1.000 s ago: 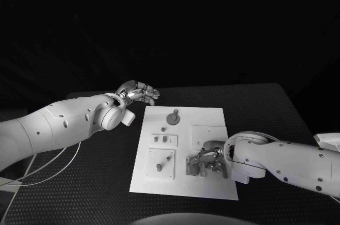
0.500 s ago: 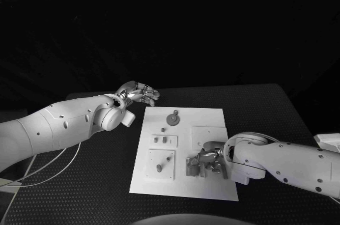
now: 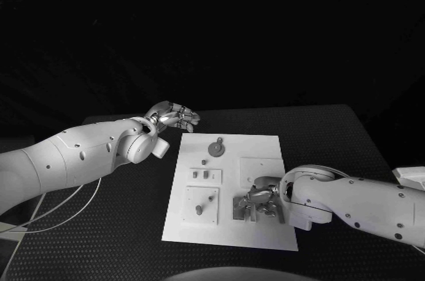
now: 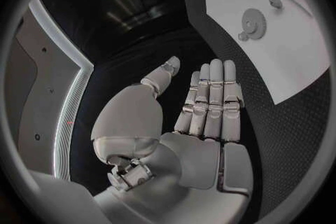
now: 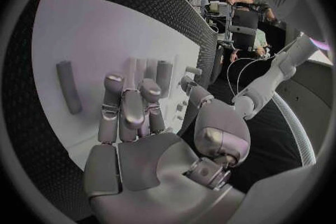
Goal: Assemble the parts on the task board
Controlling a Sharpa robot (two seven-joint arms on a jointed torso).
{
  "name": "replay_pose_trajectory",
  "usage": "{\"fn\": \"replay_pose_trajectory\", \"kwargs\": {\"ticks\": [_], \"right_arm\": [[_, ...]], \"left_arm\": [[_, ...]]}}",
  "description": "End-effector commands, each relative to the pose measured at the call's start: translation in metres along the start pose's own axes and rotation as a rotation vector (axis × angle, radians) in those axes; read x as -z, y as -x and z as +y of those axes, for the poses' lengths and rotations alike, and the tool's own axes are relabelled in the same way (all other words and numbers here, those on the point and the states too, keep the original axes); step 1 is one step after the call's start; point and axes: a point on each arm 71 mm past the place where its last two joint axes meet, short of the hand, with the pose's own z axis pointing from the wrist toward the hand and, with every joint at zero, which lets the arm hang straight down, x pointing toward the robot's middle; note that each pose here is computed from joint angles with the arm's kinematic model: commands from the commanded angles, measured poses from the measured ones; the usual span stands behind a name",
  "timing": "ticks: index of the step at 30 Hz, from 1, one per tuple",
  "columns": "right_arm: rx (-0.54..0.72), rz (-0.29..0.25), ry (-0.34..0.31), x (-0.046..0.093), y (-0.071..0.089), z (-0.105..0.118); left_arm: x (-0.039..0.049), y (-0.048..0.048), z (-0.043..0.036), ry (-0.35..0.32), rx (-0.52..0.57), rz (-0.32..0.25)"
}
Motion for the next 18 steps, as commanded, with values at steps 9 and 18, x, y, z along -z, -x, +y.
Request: {"fn": "replay_pose_trajectory", "kwargs": {"ticks": [9,18], "right_arm": [[0.032,-0.026,-0.003,0.001,-0.002,-0.005],[0.046,-0.063,0.02,0.011,0.005,-0.009]], "left_arm": [[-0.0004,-0.0018,-0.0013,-0.008,0.008,0.012],[-0.0005,-0.0015,-0.0013,-0.01,0.007,0.01]]}}
